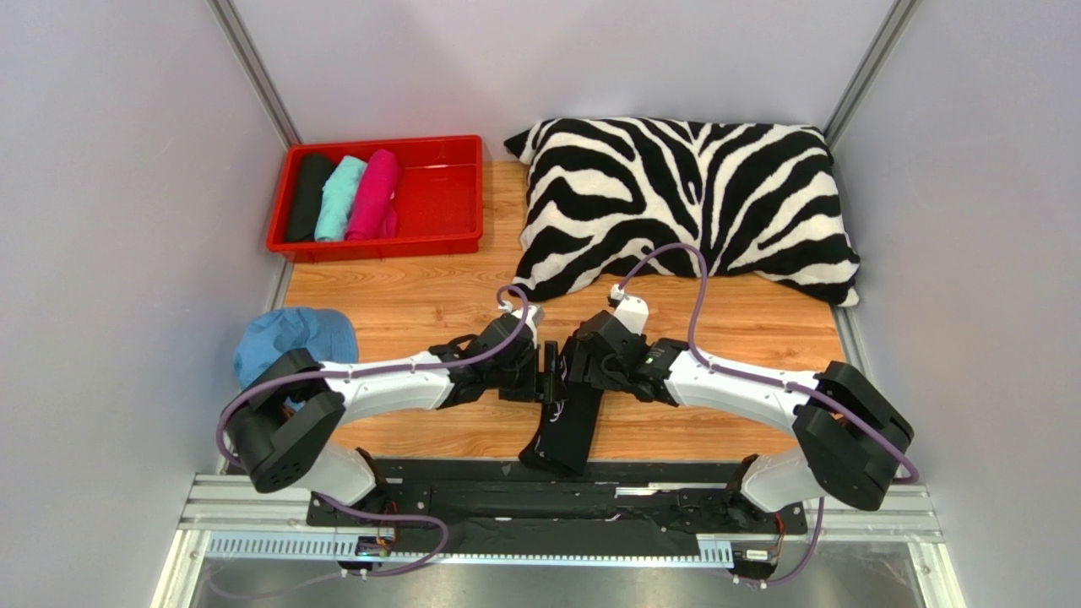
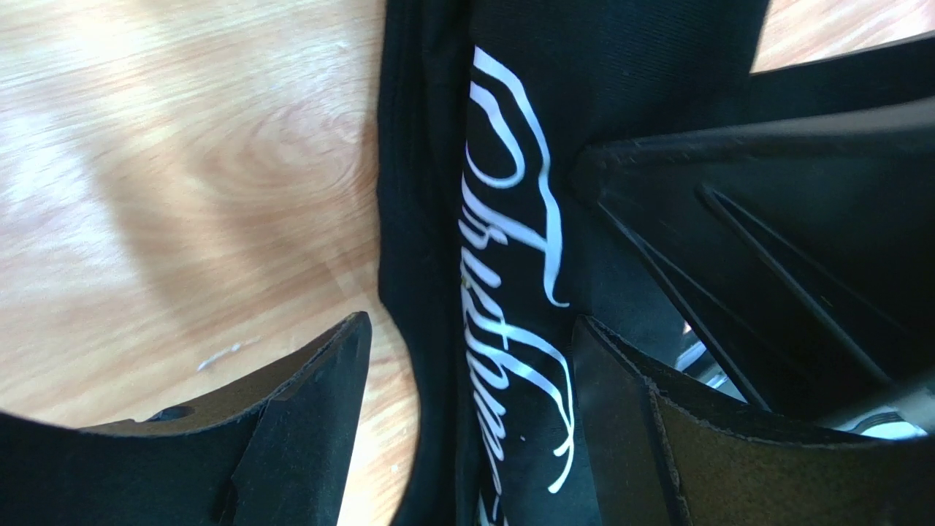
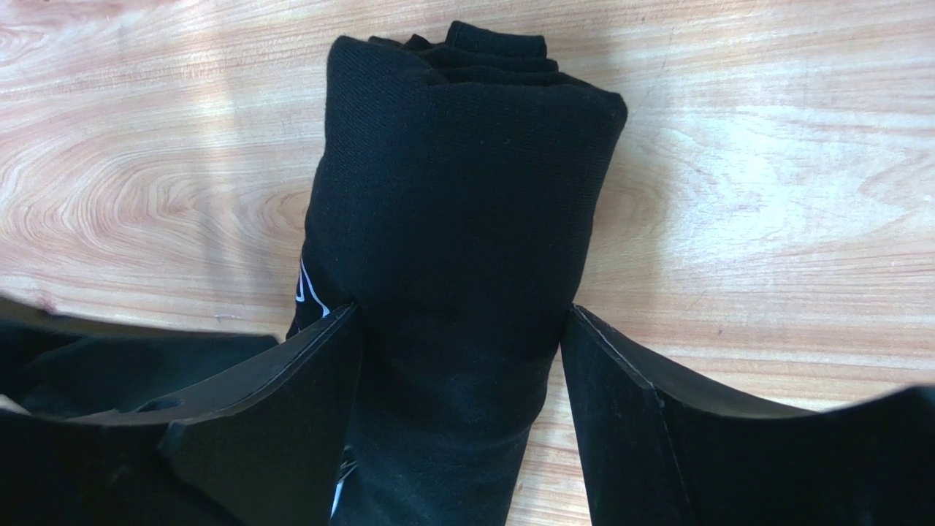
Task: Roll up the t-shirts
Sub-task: Pick up the T-shirt from the center of the board, then place the T-shirt in the bin, then reset both arms
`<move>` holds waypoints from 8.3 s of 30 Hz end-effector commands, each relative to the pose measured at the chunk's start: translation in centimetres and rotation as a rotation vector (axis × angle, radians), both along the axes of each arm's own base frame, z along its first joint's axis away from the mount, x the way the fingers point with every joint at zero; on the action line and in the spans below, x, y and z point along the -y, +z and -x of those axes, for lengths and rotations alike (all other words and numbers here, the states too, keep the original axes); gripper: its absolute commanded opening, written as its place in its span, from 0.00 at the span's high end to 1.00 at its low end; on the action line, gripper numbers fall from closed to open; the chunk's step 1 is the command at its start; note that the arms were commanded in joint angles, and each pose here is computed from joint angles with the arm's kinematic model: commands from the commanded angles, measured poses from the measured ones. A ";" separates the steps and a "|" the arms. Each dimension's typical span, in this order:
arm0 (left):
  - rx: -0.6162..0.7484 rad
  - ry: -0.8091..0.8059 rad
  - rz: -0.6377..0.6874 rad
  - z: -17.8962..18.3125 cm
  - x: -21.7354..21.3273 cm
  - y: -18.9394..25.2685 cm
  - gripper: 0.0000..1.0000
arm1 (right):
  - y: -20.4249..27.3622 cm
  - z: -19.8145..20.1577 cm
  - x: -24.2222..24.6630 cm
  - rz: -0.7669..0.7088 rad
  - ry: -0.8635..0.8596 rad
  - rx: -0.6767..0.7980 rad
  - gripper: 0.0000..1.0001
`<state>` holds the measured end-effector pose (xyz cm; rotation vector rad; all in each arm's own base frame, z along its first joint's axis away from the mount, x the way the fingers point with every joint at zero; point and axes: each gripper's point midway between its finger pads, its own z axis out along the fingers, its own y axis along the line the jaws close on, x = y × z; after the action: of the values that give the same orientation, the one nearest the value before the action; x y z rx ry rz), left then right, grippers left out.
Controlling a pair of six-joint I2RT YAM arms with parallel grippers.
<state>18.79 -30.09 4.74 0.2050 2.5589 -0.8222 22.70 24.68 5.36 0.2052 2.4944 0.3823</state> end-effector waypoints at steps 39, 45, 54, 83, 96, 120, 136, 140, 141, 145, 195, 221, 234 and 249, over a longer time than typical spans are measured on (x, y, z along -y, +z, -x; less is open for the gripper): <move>0.017 -0.025 0.074 -1.7 2.8 -0.1 0.04 | -0.4 0.4 1.2 0.038 0.003 -0.030 0.30; -0.006 -0.035 0.054 -0.5 3.6 -1.2 0.10 | -0.2 0.2 1.3 0.040 -0.001 -0.026 0.30; -0.006 -0.016 0.013 -0.2 3.4 -0.9 0.93 | 1.1 0.0 1.6 0.047 -0.018 -0.010 0.30; 0.272 -0.077 0.092 -4.6 3.1 11.2 1.00 | 13.1 -0.2 12.0 0.126 -0.328 0.240 0.22; 0.522 0.093 0.168 -15.7 -4.3 23.8 1.00 | 12.6 0.9 12.1 0.104 -0.273 0.209 0.23; 0.630 0.214 0.081 -44.4 -22.8 19.3 1.00 | 13.2 -2.6 7.5 0.123 -0.087 0.264 0.22; 0.440 0.262 0.082 -46.0 -29.5 10.5 1.00 | 8.0 -5.6 4.1 0.118 -0.064 0.154 0.22; 0.400 0.240 0.109 -45.4 -28.9 8.9 1.00 | 7.5 -5.9 3.5 0.110 -0.056 0.142 0.22; 0.393 0.238 0.109 -45.3 -28.8 8.6 1.00 | 7.2 -5.9 3.4 0.114 -0.054 0.135 0.22; 0.362 0.228 0.088 -44.2 -29.0 7.6 1.00 | 6.4 -5.9 2.9 0.102 -0.046 0.117 0.22; 0.493 0.386 0.107 -43.3 -28.3 16.4 0.78 | 4.8 -6.3 1.7 0.053 -0.006 0.068 0.22; 0.187 0.618 -0.291 -43.3 -34.2 3.7 0.92 | 4.7 -6.1 2.3 0.043 -0.016 0.064 0.22; 0.245 0.591 -0.273 -44.9 -34.1 5.4 0.92 | 5.2 -6.1 2.9 0.048 -0.013 0.079 0.22; 0.466 0.562 -0.171 -38.8 -28.5 15.6 0.05 | 10.5 -7.3 3.6 -0.010 -0.038 0.201 0.21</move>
<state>58.86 1.70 13.51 -0.3202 2.2446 -0.2568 28.56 21.36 11.31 0.1801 2.4185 0.3213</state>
